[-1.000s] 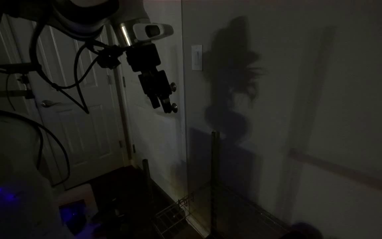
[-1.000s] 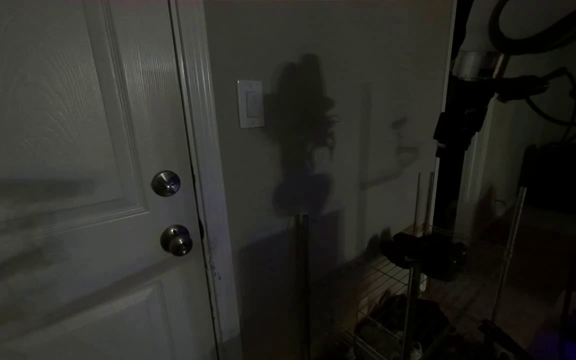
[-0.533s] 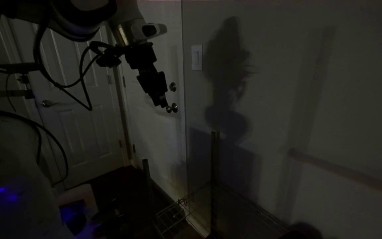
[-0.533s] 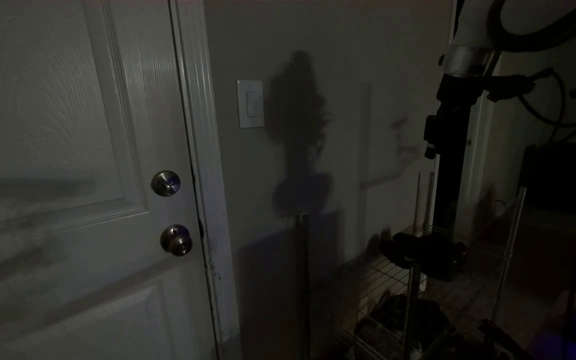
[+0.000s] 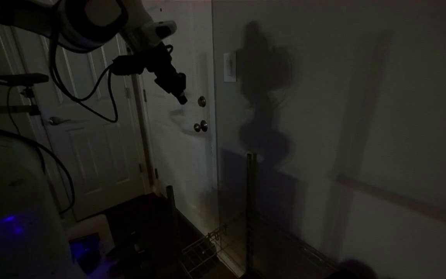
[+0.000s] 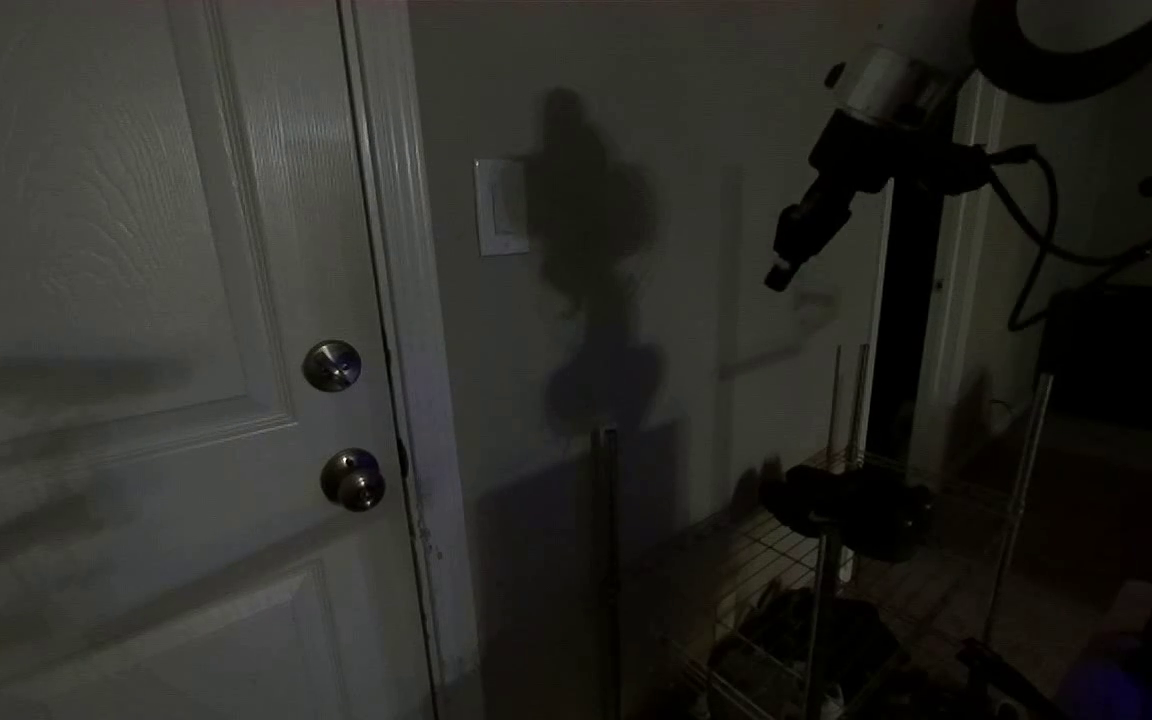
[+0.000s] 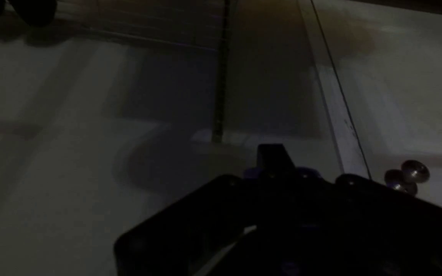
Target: Switch on the light on the table
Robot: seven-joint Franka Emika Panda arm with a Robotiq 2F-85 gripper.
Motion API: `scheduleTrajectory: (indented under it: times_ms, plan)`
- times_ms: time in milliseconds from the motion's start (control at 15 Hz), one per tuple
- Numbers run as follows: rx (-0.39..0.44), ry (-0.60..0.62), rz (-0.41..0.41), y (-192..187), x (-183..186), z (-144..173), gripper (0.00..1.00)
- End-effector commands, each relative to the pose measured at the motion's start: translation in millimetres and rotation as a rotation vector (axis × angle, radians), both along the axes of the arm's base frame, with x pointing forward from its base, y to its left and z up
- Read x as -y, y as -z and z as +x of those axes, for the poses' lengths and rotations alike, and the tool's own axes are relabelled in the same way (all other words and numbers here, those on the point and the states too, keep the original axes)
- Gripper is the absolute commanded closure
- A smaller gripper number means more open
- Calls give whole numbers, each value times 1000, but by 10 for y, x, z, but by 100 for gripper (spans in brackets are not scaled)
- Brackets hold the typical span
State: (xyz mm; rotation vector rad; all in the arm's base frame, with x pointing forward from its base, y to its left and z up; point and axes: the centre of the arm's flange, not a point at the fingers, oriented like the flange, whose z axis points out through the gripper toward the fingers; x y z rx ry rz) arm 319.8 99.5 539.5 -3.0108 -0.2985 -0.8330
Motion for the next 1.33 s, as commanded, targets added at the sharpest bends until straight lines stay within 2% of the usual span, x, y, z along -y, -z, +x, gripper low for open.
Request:
scheduleTrajectory:
  times_ms: [0, 200, 333, 400, 1000, 1267]
  plan:
    - [121, -51, 60, -76, -271, 198, 100]
    - [232, -89, 87, -189, -404, 316, 100]
    - [269, -107, 101, -214, -446, 353, 100]
    - [245, -90, 72, -218, -360, 212, 100]
    - [242, -78, 74, -206, -318, 229, 100]
    - [269, -21, 144, -190, -491, 338, 100]
